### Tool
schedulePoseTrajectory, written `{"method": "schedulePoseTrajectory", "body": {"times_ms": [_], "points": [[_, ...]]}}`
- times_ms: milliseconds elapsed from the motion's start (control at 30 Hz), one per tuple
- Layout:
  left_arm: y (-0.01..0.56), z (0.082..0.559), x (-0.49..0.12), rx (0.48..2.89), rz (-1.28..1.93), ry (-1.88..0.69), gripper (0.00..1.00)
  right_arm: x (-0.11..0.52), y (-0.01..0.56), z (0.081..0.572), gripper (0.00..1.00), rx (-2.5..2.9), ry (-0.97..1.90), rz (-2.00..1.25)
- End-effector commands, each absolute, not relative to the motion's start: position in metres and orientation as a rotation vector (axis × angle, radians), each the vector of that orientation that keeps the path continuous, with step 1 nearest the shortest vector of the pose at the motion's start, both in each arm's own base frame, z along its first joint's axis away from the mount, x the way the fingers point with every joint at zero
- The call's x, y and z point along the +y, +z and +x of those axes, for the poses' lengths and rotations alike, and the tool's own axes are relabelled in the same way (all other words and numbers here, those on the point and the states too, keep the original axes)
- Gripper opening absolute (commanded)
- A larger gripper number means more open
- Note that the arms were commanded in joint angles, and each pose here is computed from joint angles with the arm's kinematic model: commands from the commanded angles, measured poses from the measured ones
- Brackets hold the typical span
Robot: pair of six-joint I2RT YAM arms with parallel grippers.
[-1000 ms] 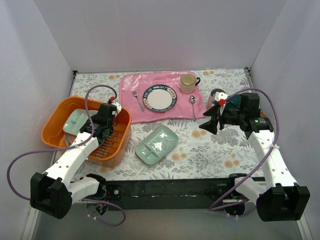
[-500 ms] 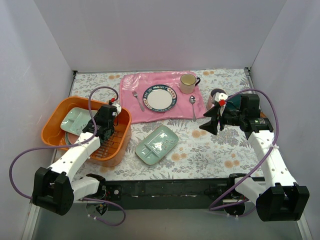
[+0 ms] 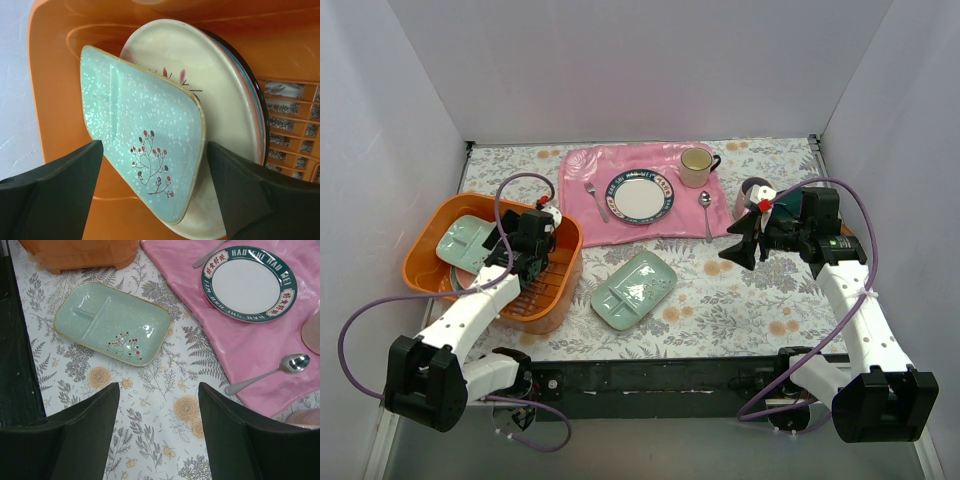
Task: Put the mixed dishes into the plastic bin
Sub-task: Place the plate in the plastic bin.
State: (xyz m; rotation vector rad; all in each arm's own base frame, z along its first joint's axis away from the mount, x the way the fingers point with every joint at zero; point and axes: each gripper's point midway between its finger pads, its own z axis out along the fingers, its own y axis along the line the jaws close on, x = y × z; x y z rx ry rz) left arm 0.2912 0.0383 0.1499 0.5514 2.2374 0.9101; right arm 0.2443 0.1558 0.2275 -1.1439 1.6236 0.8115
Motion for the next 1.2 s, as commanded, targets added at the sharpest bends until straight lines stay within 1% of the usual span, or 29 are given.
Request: {"method": "schedulePoseTrajectory", "body": {"times_ms": [0,33,167,600,667,833,967,1167], "points": [[0.175,0.297,0.032,2.196,0.458,0.831,0.88,0.157,0.228,0.242,0.72,1.599,0.832,-1.152],[0.176,0.296,0.03,2.207,0.46,0.815,0.92,0.157,0.229,0.241,0.72,1.595,0.835,-1.158],[0.192,0.3,0.019,2.207,0.385,0.711,0.98,0.158,0.23,0.238,0.73,1.565,0.833,-1.201],[0.258,0.301,-0.031,2.139,0.224,0.262,0.98,0.163,0.223,0.214,0.73,1.459,0.901,-1.357],[0.266,0.301,-0.039,2.131,0.192,0.19,0.98,0.163,0.221,0.215,0.73,1.472,0.919,-1.352],[0.303,0.304,-0.077,2.057,0.144,-0.095,0.98,0.17,0.211,0.213,0.72,1.544,1.024,-1.316],[0.323,0.306,-0.102,2.029,0.038,-0.296,0.98,0.181,0.195,0.2,0.71,1.653,1.127,-1.285],[0.342,0.306,-0.137,2.0,-0.031,-0.572,0.98,0.188,0.172,0.201,0.7,1.817,1.131,-1.2]]}}
